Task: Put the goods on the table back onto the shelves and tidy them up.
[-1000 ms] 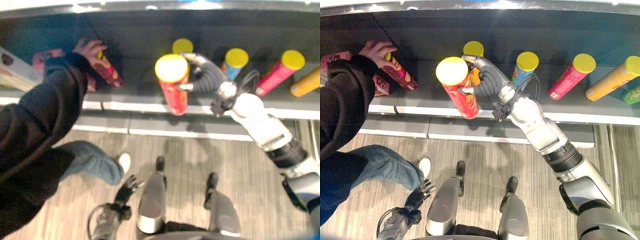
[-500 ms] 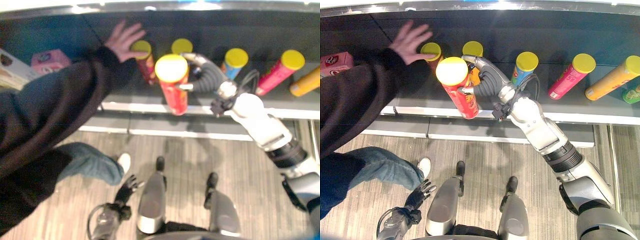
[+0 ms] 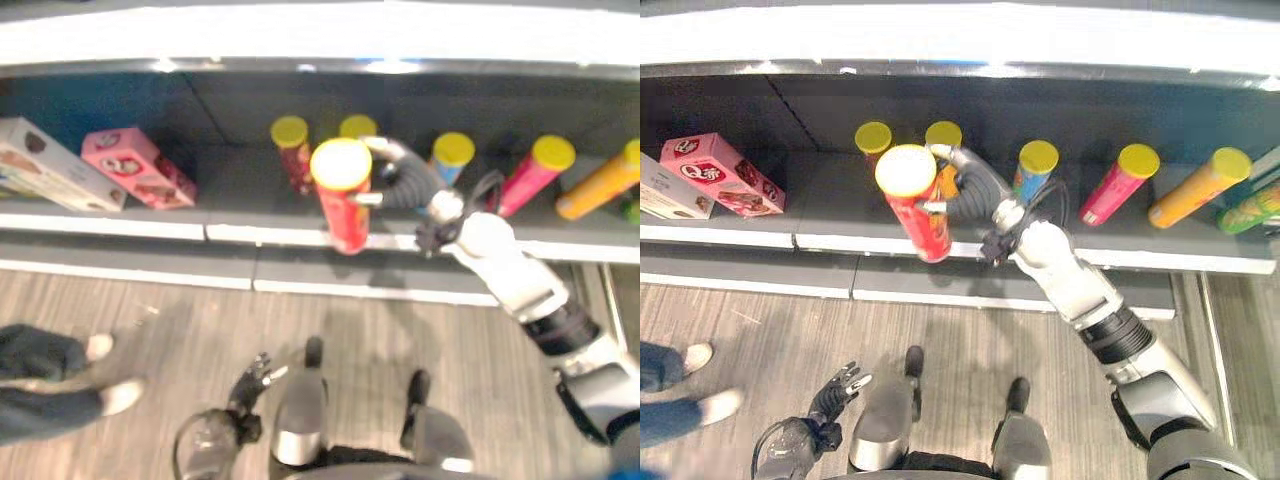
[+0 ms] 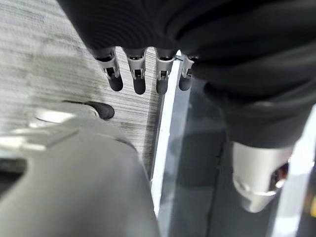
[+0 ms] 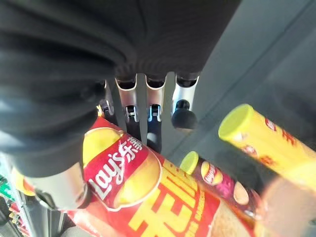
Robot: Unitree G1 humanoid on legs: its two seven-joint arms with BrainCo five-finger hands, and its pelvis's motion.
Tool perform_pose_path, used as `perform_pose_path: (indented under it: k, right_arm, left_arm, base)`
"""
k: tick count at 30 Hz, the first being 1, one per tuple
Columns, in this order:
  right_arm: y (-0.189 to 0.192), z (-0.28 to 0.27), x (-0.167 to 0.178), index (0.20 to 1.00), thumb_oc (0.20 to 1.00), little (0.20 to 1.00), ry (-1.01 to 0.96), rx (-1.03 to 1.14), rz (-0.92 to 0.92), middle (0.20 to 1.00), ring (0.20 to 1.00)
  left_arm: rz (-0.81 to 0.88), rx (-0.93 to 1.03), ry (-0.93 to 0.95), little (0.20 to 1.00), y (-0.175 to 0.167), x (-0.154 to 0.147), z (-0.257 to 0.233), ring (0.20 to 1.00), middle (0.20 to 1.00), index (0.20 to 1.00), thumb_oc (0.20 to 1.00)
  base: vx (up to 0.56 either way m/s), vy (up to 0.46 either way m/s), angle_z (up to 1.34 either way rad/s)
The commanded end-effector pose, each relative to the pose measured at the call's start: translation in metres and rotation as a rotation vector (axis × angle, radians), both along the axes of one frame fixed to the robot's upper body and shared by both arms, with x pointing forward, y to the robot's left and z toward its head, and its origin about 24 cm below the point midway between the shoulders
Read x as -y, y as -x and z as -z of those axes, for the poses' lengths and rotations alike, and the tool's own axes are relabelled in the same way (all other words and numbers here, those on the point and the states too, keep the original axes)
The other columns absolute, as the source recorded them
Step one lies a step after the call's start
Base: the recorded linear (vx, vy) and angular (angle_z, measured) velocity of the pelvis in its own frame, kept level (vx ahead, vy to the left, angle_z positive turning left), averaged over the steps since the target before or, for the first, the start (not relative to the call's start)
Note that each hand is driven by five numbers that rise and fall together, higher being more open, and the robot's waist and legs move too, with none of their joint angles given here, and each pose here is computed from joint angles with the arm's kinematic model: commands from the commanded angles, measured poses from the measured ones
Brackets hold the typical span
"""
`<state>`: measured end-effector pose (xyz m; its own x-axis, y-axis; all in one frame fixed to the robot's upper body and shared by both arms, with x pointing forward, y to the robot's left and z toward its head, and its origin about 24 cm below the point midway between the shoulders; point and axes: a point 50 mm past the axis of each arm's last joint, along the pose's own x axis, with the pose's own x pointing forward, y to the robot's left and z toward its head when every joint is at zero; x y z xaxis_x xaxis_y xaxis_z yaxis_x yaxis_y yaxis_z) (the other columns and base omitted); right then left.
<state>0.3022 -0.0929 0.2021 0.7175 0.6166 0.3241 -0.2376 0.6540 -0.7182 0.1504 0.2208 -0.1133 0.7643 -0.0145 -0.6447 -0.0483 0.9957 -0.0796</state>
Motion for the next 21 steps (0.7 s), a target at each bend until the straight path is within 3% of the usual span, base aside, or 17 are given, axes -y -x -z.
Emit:
perform_pose_path:
  k: [1,18,21]
  right_arm:
    - [0.011,-0.023,-0.01,0.2,0.2,0.2,-0.06,0.109,-0.109,0.2,0.2]
    - [0.014,-0.002,-0.004,0.2,0.2,0.2,-0.136,0.011,-0.109,0.2,0.2]
    - [0.017,0.004,0.005,0.2,0.2,0.2,-0.169,-0.018,-0.089,0.2,0.2]
  left_arm:
    - [0.096,-0.08,-0.023,1.0,0.024,0.009,0.012,1.0,1.0,1.0,1.0]
    - [0.009,-0.079,0.015,1.0,0.033,0.01,0.014,1.0,1.0,1.0,1.0]
    - [0.032,-0.114,0.001,1.0,0.037,0.006,0.016,1.0,1.0,1.0,1.0]
  base:
    - [0.08,0.0,0.06]
    - [0.03,-0.002,0.03]
    - [0.09,0.326,-0.11]
